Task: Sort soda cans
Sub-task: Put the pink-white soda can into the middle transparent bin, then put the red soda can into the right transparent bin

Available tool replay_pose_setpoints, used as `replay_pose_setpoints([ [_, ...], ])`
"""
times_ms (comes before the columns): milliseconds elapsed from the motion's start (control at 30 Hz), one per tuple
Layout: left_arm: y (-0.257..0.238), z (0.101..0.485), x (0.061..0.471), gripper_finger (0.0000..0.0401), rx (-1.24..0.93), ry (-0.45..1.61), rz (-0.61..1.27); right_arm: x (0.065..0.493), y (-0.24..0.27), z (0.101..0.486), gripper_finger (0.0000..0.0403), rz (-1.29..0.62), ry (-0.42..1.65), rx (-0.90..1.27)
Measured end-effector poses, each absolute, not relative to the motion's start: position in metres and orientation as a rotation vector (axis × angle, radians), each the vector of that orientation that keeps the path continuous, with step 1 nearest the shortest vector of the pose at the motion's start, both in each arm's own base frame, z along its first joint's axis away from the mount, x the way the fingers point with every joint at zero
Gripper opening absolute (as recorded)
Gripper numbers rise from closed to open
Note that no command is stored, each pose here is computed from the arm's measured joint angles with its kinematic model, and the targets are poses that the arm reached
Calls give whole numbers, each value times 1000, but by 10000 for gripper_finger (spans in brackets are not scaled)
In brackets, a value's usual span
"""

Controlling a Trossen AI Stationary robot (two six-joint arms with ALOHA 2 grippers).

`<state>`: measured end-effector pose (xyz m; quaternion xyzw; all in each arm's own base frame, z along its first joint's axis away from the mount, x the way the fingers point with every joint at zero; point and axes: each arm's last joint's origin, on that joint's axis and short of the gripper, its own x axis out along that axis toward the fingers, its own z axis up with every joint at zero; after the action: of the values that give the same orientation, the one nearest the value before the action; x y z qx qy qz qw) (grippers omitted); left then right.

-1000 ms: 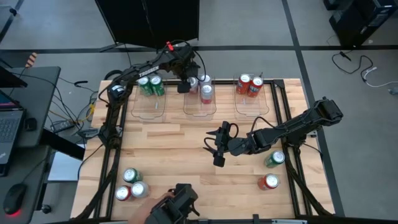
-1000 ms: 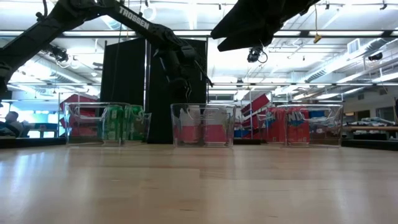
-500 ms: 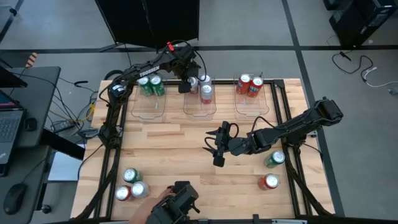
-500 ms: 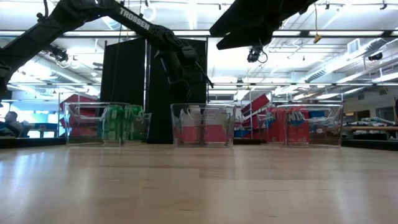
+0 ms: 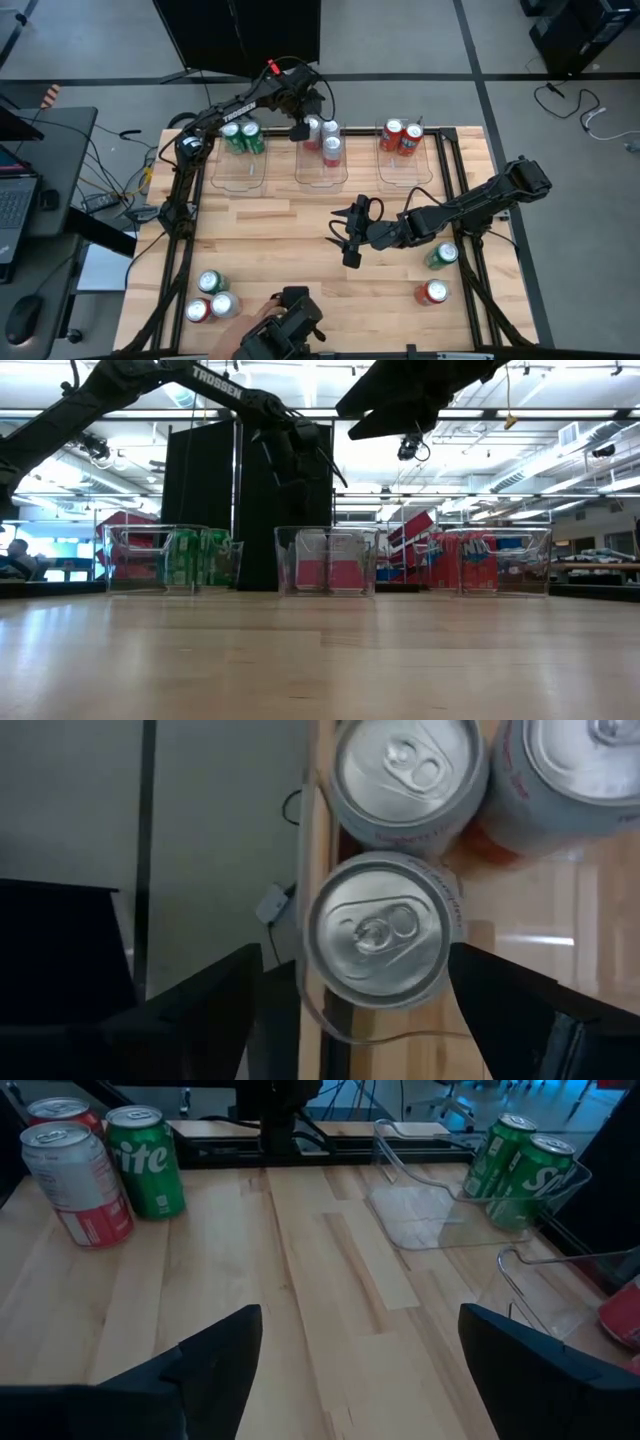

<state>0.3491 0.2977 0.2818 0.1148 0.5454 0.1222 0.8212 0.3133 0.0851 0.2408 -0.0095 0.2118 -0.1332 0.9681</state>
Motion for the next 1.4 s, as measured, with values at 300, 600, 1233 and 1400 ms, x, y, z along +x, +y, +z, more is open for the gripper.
replay_pose_setpoints([
  [300, 284, 298, 346, 270, 261, 1253, 217, 313, 87, 241, 319, -264, 429, -21],
  [600, 275, 313, 342, 41, 111, 1146, 93, 307, 97, 236, 213, -242, 482, -56],
  [1233, 238, 353, 332, 1, 75, 947, -45, 298, 99, 227, 4, -316, 569, -43],
  [1400, 222, 354, 322, 1, 107, 879, -30, 293, 106, 225, 3, -329, 576, -23],
])
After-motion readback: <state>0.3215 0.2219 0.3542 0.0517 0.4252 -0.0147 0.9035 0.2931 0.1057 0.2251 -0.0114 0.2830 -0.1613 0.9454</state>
